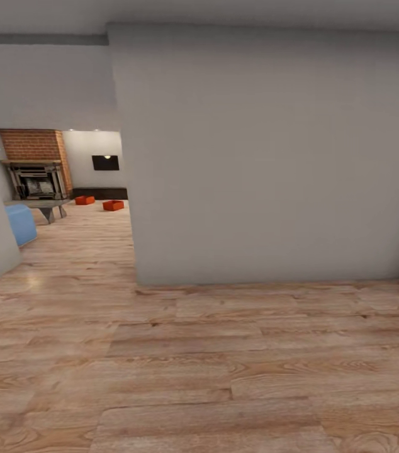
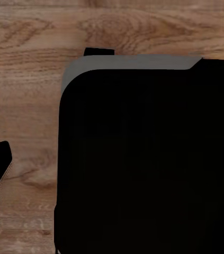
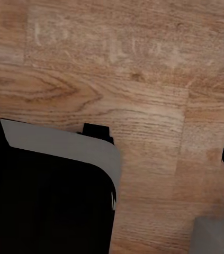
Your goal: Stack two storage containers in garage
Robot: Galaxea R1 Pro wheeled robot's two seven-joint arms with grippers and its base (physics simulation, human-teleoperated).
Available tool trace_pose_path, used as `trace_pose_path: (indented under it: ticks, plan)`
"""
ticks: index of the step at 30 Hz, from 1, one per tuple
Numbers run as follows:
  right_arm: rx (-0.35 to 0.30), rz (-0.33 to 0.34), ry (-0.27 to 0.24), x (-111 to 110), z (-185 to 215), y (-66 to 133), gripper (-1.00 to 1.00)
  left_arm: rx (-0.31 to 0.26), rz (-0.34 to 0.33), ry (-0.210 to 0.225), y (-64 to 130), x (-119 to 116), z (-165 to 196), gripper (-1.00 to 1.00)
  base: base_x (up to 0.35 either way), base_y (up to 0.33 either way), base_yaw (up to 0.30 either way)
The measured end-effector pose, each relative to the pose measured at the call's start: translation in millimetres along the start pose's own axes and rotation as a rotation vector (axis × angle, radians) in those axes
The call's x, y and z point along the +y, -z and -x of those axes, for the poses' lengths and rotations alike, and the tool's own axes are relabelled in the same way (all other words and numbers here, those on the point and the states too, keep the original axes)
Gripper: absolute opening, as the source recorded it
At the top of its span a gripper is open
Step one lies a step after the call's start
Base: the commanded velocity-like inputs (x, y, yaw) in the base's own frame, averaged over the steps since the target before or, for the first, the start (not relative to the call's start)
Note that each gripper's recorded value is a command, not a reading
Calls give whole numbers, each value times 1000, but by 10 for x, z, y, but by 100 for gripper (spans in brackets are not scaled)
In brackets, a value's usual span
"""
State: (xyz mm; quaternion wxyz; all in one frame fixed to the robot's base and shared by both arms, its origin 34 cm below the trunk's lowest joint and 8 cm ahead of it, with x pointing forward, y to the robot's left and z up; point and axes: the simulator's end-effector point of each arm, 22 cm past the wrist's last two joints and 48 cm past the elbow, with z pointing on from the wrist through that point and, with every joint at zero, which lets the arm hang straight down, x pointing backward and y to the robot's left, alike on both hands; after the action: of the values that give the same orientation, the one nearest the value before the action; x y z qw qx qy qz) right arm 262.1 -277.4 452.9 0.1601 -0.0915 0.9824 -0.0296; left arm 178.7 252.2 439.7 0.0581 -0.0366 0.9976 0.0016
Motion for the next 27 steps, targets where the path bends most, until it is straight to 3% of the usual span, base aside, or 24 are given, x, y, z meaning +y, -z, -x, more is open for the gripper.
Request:
trace_pose_path:
  ticks: [7,27]
  plan:
    - [-2,0,0,9,6,0,100,0,0,0,0,0,0,100,323,0,72]
    - [-3,-2,-1,-3,8,0,100,0,0,0,0,1,0,100,323,0,262]
